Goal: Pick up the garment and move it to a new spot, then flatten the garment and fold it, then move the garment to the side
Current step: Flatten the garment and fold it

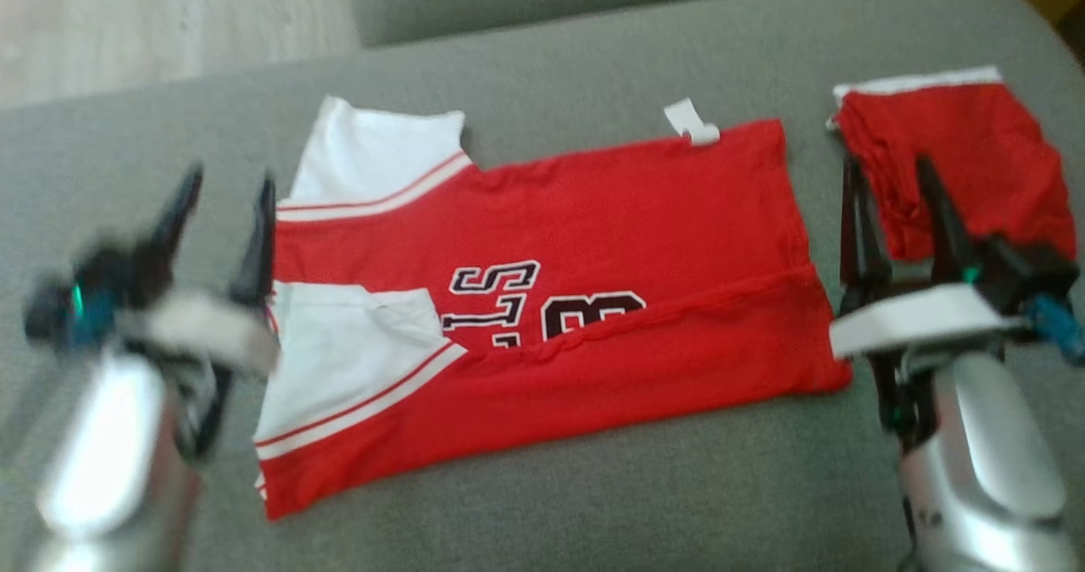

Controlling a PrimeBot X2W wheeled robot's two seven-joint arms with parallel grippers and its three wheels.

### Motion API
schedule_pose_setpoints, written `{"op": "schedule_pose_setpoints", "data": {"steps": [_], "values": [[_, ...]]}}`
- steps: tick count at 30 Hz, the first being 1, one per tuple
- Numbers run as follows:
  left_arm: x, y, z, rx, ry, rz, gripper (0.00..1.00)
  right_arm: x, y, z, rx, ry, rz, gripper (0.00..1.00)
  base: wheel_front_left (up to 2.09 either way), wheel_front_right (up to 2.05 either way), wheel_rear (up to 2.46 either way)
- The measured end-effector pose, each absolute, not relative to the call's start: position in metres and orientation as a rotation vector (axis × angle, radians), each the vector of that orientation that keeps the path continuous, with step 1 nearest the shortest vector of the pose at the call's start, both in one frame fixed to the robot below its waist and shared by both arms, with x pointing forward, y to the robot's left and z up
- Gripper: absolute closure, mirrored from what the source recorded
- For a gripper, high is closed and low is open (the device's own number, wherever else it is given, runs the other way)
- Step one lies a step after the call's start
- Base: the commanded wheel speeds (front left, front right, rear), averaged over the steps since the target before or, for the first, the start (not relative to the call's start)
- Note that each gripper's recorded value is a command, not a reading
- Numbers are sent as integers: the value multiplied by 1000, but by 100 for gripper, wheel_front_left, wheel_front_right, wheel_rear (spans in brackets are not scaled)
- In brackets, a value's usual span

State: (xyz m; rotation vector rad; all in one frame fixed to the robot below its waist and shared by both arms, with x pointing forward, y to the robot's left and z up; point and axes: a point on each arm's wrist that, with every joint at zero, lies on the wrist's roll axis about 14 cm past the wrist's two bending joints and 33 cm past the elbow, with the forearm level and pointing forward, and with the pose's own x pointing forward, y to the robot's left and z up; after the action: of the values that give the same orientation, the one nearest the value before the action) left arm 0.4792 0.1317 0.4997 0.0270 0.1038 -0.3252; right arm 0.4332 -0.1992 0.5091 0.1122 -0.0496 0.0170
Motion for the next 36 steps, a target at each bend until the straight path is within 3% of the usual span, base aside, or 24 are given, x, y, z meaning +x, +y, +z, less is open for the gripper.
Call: {"op": "schedule_pose_setpoints", "data": {"steps": [5, 14, 26, 36], "values": [[535, 118, 487, 132, 314, -400, 0, 462, -200, 519, 82, -79, 30, 0, 0, 0, 0], [569, 117, 424, 227, 672, -461, 0, 482, -213, 513, 62, -78, 10, 0, 0, 0, 0], [602, 116, 360, 187, 854, -446, 0, 480, -240, 489, 68, -38, -55, 0, 0, 0, 0], [609, 103, 350, 163, 914, -482, 2, 478, -259, 486, 49, -32, -107, 0, 0, 0, 0]]}}
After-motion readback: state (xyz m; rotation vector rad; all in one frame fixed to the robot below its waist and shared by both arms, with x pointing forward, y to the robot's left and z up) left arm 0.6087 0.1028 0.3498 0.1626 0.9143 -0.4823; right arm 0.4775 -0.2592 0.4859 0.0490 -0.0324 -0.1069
